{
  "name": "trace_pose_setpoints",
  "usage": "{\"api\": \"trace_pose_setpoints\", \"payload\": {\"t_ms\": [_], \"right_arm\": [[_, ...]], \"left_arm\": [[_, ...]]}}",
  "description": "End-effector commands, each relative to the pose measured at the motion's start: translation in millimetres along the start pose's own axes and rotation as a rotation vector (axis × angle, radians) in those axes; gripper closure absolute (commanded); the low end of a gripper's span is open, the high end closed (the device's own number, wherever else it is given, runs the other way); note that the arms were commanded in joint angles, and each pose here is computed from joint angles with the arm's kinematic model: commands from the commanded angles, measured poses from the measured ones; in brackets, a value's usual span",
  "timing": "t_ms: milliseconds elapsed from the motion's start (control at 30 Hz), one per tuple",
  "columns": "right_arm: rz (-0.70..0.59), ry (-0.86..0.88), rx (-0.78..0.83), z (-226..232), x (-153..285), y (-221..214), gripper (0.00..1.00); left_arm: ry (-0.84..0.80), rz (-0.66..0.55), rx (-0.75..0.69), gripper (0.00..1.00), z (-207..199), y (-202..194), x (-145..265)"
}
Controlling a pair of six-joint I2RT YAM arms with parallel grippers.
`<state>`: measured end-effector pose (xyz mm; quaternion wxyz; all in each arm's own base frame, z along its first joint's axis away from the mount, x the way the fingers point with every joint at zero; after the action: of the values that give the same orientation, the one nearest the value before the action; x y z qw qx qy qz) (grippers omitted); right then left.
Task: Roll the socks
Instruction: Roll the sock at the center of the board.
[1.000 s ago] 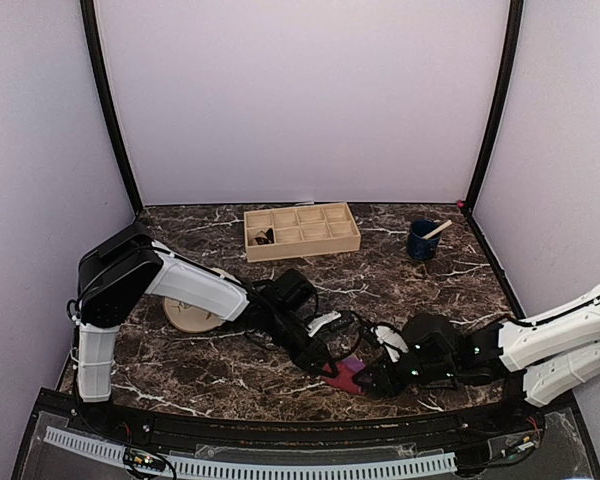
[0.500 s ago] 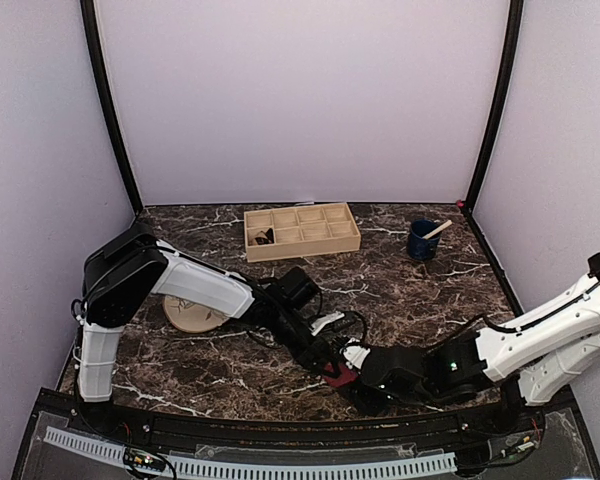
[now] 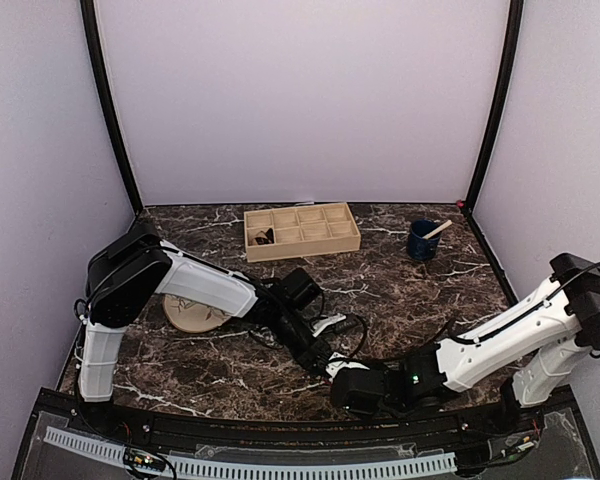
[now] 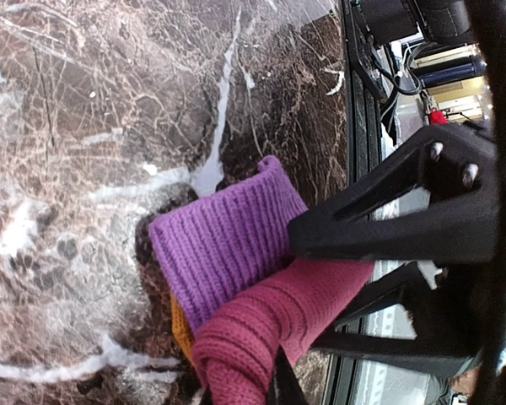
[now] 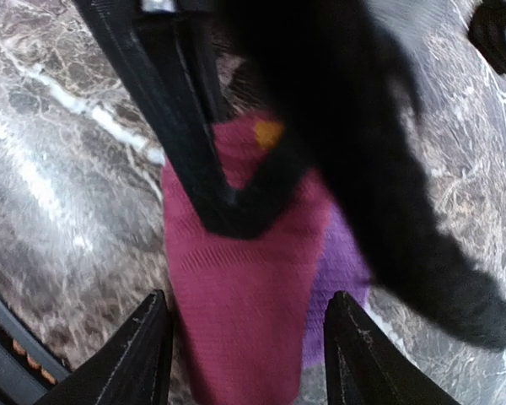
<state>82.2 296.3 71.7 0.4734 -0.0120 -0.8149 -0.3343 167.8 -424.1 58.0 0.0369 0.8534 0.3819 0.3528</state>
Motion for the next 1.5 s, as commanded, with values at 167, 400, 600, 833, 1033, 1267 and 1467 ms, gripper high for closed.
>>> {"api": "trace_pose_setpoints", "payload": {"t_ms": [167, 400, 600, 833, 1033, 1267, 1467], "right_arm": [[0.082, -0.038, 0.083, 9, -11, -2, 0.46], [0.178, -0.018, 0.065, 13, -19, -13, 0.53], [0.226, 0.057, 0.006, 15, -22, -22, 0.70], [0.235, 0.140, -0.065, 15, -24, -25, 0.81], [0.181, 0.247, -0.192, 10, -22, -22, 0.84], [0.105, 0.363, -0.322, 5, -15, -13, 0.84], [0.019, 0.473, -0.484, -2, -14, -6, 0.85]], "left_arm": [[-0.007, 0.045, 0.016, 1.00, 1, -6, -2], [-0.013, 0.048, 0.012, 1.00, 0, -6, -2], [-0.013, 0.048, 0.010, 1.00, 0, -6, -2], [0.015, 0.013, 0.034, 0.84, 5, -1, 5], [0.060, -0.108, 0.058, 0.68, 8, 14, 28], [0.113, -0.229, 0.094, 0.57, 11, 22, 54], [0.178, -0.329, 0.144, 0.57, 15, 24, 76]]}}
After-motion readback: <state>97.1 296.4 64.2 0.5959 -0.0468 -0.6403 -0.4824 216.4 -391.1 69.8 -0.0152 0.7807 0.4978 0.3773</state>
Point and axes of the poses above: each gripper's point midway between its finger pads, its own x axis back along the fingers, its own z axis along the line the jaws close on, y = z × x, the point moved 5 cm from there along x, back along the fingers, and after that the axes turned 4 degrees about x, right-handed, at the moved point
